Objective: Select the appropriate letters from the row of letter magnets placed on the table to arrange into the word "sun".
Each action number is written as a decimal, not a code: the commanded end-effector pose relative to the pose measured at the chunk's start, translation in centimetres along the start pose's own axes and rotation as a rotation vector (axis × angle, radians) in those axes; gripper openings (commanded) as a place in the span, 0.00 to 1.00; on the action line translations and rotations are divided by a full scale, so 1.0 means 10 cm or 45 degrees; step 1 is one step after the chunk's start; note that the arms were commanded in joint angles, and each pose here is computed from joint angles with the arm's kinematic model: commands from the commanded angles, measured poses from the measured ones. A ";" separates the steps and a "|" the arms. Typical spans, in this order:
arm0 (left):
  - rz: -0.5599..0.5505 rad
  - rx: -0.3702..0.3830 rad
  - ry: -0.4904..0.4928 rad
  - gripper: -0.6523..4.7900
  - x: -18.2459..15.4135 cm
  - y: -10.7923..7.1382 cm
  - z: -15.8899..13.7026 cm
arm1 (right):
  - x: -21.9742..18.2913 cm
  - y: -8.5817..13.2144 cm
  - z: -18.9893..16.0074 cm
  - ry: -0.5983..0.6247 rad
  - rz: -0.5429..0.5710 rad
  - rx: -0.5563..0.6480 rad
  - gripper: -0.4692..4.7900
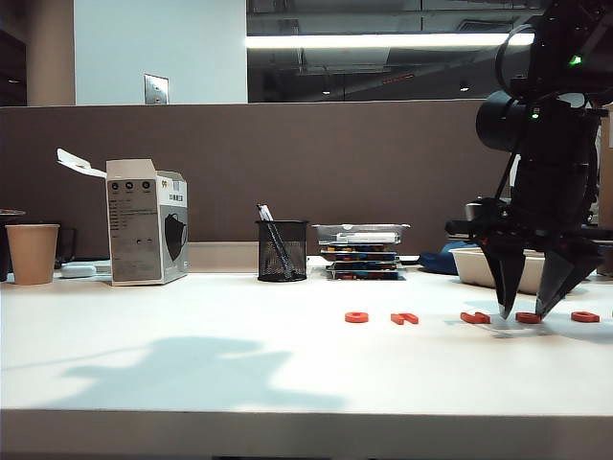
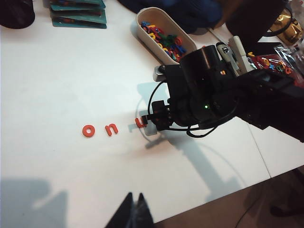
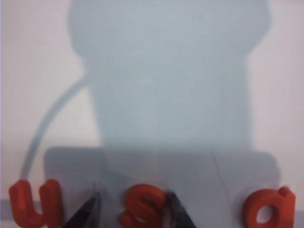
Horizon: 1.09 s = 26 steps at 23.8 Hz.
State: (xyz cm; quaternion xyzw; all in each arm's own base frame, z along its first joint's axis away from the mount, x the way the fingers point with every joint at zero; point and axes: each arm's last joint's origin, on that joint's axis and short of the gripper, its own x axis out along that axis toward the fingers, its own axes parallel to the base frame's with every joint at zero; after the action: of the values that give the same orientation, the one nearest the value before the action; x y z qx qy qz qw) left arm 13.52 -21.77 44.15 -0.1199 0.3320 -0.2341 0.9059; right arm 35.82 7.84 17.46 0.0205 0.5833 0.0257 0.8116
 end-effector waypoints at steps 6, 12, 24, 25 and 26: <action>-0.007 0.002 -0.015 0.11 -0.02 -0.01 0.01 | 0.00 0.00 -0.01 0.019 -0.009 0.015 0.43; -0.007 0.002 -0.015 0.11 -0.02 -0.01 0.01 | 0.00 0.00 -0.02 0.027 -0.011 0.015 0.38; -0.007 0.002 -0.015 0.11 -0.02 -0.01 0.01 | 0.00 0.00 -0.01 0.023 -0.010 0.015 0.28; -0.007 0.002 -0.015 0.11 -0.02 -0.01 0.01 | 0.00 0.00 -0.01 0.022 -0.010 0.015 0.28; -0.007 0.002 -0.015 0.11 -0.02 -0.01 0.01 | 0.00 0.00 -0.01 0.022 -0.011 0.015 0.28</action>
State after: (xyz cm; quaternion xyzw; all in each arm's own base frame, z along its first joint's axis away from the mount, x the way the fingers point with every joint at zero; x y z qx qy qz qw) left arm 13.52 -21.77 44.15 -0.1198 0.3316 -0.2334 0.9062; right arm 35.70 7.79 17.43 0.0224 0.5892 0.0202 0.8074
